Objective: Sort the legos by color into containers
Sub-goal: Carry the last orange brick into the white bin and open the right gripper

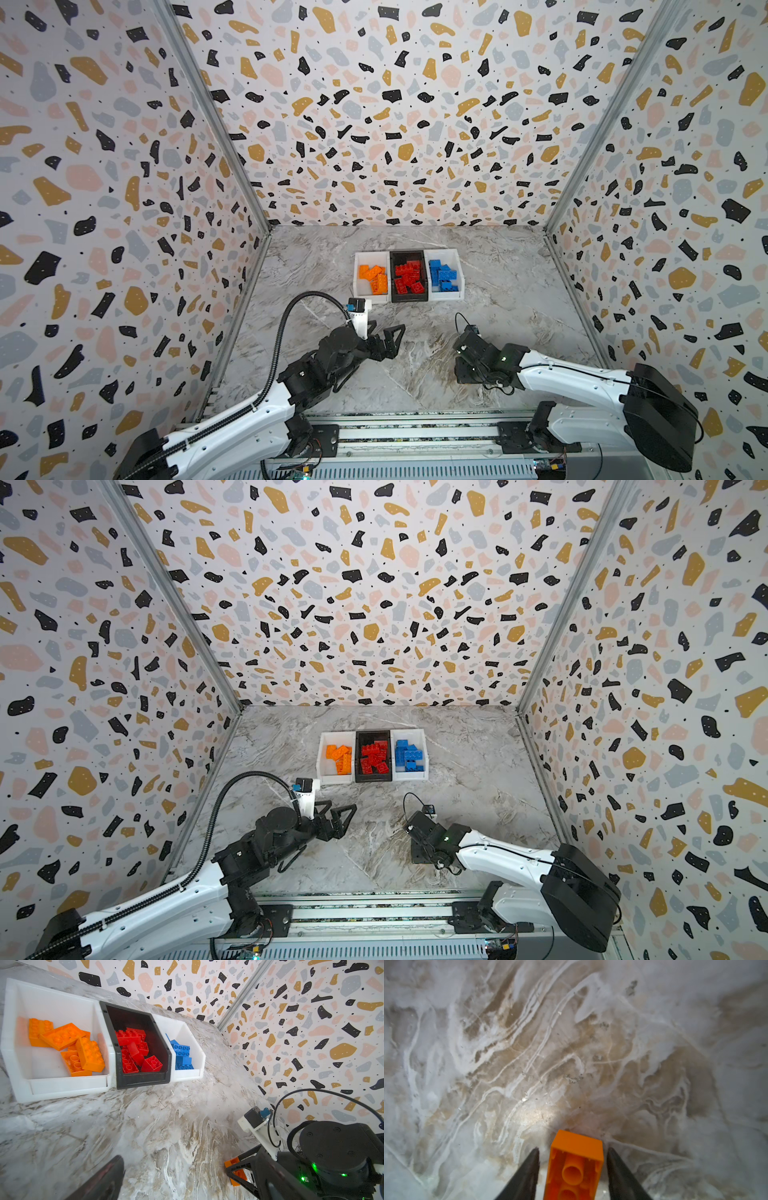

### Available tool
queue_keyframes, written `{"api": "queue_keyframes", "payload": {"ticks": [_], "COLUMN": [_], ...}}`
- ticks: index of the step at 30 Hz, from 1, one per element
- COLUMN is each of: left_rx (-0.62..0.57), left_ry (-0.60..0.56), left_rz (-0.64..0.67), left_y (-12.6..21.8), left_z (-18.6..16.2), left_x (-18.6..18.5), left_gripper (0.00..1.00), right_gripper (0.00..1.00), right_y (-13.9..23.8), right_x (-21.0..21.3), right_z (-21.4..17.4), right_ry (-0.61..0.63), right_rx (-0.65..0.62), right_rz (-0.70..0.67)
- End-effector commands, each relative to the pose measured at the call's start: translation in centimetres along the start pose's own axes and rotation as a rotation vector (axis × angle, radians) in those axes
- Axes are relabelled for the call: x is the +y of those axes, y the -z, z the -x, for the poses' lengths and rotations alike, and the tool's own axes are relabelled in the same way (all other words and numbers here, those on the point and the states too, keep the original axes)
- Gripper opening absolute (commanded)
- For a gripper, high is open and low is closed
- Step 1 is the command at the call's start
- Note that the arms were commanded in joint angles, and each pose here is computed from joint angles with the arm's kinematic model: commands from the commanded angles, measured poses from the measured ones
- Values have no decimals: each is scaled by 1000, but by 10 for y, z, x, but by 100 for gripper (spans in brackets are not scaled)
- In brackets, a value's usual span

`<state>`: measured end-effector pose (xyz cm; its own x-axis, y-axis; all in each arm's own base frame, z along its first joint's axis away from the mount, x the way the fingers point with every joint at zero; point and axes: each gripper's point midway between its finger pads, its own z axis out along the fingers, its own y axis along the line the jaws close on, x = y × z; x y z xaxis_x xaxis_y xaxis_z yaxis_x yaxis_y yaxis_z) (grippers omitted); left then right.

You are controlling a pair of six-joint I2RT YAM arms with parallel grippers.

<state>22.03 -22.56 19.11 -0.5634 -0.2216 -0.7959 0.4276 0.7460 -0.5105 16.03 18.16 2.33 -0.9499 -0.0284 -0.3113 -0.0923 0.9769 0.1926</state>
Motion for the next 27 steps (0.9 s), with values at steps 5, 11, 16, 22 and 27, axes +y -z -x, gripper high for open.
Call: {"api": "queue_keyframes", "payload": {"ticks": [5, 11, 16, 22, 27], "left_rx": [-6, -17, -20, -55, -105], "left_ry": [-6, -10, -1, 41, 68], "left_rz": [52, 101, 160, 227, 260], "left_y": [3, 4, 10, 28, 45], "left_z": [-5, -4, -4, -6, -3], "left_x": [13, 22, 34, 53, 65], "left_gripper": [100, 100, 100, 100, 100], "right_gripper": [32, 32, 32, 32, 32], "right_y": [11, 45, 53, 25, -4], "right_x": [17, 78, 149, 204, 228], "right_z": [14, 99, 171, 234, 269], "right_ry": [29, 130, 255, 358, 408], "right_rx": [-26, -204, -303, -316, -296], "right_rz": [-5, 83, 168, 192, 203]}}
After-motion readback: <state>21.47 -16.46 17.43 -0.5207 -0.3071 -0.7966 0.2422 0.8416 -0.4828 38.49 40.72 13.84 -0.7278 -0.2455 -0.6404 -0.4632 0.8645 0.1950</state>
